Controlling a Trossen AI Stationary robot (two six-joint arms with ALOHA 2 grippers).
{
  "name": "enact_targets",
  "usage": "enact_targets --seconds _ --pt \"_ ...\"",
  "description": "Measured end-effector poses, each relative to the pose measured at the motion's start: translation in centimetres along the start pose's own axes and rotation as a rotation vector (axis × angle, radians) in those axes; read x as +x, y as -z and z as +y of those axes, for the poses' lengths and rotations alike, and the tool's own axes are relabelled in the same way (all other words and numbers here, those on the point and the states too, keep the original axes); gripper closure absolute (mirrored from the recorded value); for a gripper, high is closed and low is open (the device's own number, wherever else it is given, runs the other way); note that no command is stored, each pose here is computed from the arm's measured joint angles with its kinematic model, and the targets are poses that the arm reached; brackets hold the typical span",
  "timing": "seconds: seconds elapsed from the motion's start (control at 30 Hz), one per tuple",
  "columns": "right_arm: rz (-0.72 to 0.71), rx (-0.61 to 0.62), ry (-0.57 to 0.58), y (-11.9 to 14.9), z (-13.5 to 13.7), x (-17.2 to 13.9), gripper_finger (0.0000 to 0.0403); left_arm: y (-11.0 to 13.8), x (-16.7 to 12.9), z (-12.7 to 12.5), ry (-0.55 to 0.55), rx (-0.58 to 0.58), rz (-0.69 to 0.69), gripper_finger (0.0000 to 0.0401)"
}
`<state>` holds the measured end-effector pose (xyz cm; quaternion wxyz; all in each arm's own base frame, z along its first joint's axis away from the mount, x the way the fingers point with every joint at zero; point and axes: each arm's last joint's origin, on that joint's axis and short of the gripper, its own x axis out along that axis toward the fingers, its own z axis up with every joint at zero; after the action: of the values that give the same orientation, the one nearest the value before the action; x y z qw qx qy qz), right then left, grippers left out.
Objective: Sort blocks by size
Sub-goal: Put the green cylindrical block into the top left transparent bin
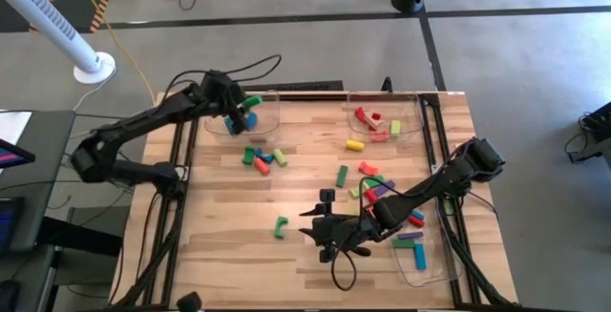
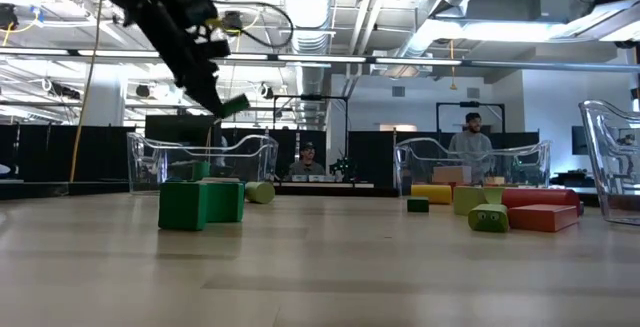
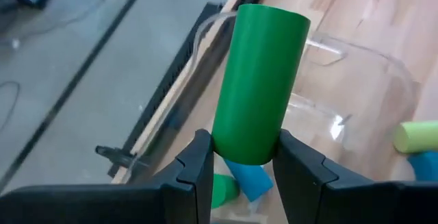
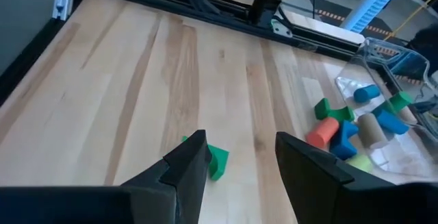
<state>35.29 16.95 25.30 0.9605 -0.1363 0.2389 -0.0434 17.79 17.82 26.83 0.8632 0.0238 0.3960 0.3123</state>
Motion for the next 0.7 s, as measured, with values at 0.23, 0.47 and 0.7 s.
enact_targets --seconds 0.23,0.47,0.7 --pt "-0.002 -0.007 -0.009 0.0 0.3 -0.2 0.0201 -0.5 3.1 1.0 0.032 -0.056 0.075 0.0286" --pt "-0.005 0.001 -0.015 0.0 0.6 -0.4 0.0201 -0.9 4.9 1.4 0.050 -0.072 0.112 0.0286" --pt "-0.005 0.004 -0.013 0.0 0.5 -0.3 0.0201 -0.7 5.3 1.3 0.061 -0.081 0.143 0.0272"
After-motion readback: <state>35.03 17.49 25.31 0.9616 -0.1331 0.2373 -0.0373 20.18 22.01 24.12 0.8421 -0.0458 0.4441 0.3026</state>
